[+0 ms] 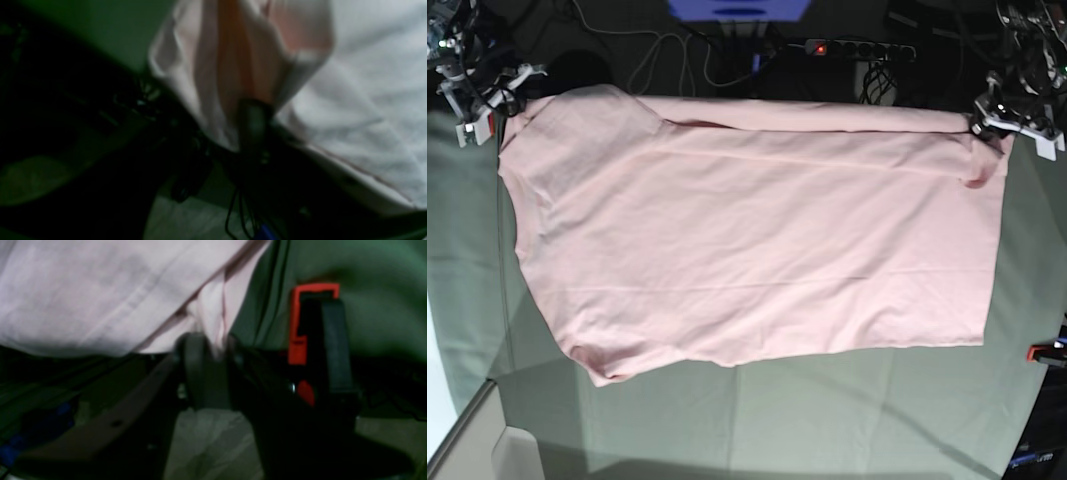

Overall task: Layout the t-shirt on the table in an organized manner, then fold the t-shirt properly
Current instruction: 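Drag the folded edge with both grippers away from the shirt body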

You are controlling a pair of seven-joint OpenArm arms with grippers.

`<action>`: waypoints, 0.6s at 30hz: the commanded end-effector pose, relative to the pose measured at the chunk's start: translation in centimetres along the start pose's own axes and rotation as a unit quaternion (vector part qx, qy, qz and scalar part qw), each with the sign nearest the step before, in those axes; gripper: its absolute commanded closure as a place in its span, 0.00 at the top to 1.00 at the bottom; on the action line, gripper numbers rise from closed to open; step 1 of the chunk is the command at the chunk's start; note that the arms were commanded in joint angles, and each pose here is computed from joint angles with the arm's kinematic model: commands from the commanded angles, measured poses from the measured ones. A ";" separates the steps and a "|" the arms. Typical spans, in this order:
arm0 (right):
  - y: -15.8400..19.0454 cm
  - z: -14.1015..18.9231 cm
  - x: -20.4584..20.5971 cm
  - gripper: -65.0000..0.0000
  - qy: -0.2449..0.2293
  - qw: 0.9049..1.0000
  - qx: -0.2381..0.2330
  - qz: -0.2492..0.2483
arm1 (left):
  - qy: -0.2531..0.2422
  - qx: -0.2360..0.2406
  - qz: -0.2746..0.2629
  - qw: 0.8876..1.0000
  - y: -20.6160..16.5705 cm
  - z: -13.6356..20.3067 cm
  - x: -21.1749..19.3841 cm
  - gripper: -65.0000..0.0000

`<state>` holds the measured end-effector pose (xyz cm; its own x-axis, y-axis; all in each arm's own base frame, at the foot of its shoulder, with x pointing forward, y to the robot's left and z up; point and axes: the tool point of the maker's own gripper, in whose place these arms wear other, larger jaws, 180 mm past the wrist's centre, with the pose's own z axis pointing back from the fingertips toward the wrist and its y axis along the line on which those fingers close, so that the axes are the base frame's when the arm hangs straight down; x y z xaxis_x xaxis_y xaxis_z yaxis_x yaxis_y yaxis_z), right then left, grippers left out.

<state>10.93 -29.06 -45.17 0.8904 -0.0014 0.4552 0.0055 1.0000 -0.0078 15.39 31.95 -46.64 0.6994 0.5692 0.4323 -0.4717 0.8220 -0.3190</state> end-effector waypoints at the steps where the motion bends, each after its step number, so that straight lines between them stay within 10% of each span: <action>1: -1.0 0.7 1.0 0.28 -0.020 1.000 -0.013 -0.002 | -0.026 -0.002 -0.007 1.000 -0.1 0.4 2.0 0.40; 18: -5.3 2.9 0.7 0.35 -0.052 0.992 -0.083 -0.078 | -0.068 0.020 -0.020 0.997 0.6 4.1 4.4 0.41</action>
<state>10.19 -33.73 -42.95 0.8289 -0.1590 0.5363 0.2219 0.9736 -0.0544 15.49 34.20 -42.57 0.6554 0.5451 0.5228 -0.4751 0.8356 -0.2757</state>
